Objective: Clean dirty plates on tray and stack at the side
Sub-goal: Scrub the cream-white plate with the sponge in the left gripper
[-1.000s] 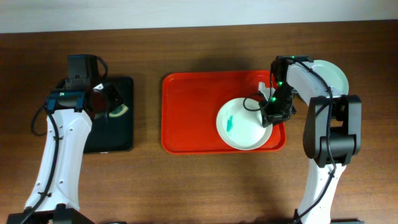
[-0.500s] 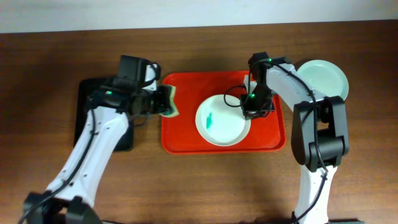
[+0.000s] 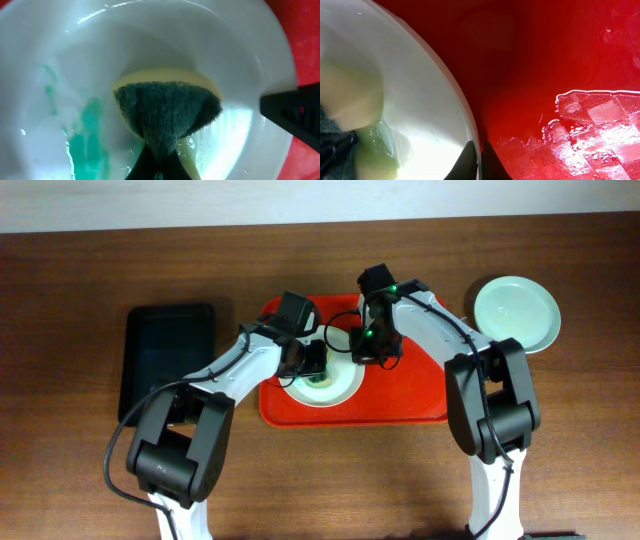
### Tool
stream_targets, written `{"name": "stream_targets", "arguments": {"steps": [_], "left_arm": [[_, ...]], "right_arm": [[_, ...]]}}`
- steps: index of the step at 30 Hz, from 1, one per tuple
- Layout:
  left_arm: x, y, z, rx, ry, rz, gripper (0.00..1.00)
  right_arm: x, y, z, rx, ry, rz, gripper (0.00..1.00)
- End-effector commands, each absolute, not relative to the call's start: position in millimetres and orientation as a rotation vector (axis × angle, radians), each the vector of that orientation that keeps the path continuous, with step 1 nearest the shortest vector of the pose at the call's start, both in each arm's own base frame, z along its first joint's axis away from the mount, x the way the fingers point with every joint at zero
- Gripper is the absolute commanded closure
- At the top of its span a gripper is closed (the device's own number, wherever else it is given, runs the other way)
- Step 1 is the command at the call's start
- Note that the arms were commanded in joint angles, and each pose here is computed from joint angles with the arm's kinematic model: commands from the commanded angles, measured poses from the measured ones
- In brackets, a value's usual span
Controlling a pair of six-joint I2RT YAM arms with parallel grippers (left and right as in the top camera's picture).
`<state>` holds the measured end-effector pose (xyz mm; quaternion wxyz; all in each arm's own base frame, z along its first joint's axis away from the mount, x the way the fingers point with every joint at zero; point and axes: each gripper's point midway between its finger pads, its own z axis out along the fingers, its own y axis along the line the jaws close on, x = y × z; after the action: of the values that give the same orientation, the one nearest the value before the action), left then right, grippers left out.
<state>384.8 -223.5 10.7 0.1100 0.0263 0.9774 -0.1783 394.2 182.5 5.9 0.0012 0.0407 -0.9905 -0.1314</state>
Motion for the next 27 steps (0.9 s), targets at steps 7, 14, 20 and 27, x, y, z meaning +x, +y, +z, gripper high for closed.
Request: {"name": "stream_targets", "arguments": {"steps": [7, 14, 20, 27], "left_arm": [[408, -87, 9, -0.097, 2.796, 0.5, 1.0], [422, -200, 44, -0.03, 2.904, -0.408, 1.0], [417, -201, -17, -0.03, 2.996, -0.369, 1.0], [435, -103, 33, -0.111, 2.797, 0.412, 1.0]], "right_arm": [[384, 175, -14, 0.099, -3.076, -0.322, 0.96], [386, 175, -14, 0.1, -3.082, -0.325, 0.96], [385, 175, -14, 0.1, -3.081, -0.325, 0.96], [385, 175, -14, 0.099, -3.079, -0.323, 0.96]]}}
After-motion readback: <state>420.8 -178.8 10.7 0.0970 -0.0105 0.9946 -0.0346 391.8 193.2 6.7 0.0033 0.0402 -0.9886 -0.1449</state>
